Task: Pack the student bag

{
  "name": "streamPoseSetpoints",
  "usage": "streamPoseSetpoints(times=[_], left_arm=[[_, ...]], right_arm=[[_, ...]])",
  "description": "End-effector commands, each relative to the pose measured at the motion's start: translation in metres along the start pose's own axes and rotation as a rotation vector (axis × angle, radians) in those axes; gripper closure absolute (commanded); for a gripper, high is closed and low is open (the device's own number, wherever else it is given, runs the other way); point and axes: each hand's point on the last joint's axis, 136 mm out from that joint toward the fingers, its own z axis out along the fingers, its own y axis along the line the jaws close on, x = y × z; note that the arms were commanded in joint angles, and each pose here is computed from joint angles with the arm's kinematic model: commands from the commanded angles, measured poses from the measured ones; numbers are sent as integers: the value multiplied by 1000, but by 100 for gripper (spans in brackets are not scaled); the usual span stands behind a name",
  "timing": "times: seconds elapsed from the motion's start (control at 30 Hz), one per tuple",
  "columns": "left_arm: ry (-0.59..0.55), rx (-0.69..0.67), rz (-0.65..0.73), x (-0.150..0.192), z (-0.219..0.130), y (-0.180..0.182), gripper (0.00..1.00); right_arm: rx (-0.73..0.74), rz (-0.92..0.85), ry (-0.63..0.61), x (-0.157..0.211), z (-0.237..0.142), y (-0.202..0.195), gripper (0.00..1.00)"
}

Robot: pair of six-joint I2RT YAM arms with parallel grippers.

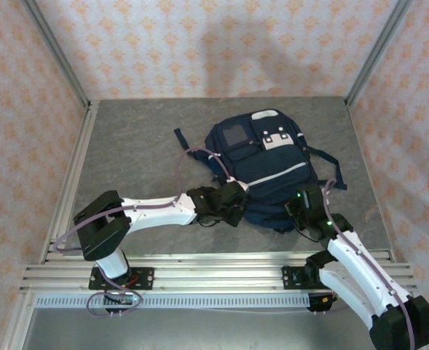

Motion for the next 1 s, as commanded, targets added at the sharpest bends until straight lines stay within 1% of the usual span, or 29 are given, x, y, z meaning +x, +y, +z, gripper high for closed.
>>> streamPoseSetpoints(times=[0.0,0.03,0.07,0.1,0.13,0.23,0.37,0.47,0.67,0.73,0.8,0.83,0.97], left_arm=[[40,-61,-9,13,0,19,100],[37,-50,-11,12,1,17,100],[32,-38,-13,10,2,14,100],[28,-30,-15,9,2,12,100],[25,-21,-13,8,3,10,100],[17,-9,-14,4,3,7,100],[11,0,-14,5,2,6,100],[11,6,-18,7,3,6,100],[3,15,-23,5,3,4,100],[0,16,-22,4,4,4,100],[-1,17,-21,3,4,3,100],[-1,13,-21,3,4,4,100],[-4,-12,-13,2,4,8,100]], right_arm=[[1,-36,-71,-19,-12,11,85],[-10,-35,-51,-16,-15,16,70],[-20,-32,-31,-13,-18,20,58],[-30,-26,-14,-10,-21,23,52],[-38,-12,5,-6,-25,26,48],[-53,50,76,10,-31,32,45],[-60,137,139,33,-30,39,48],[-58,193,165,47,-23,46,48],[-38,238,184,70,-3,57,43],[-15,234,155,70,2,55,44],[-1,235,125,69,8,51,49],[5,240,110,67,12,48,55],[40,239,27,56,17,31,84]])
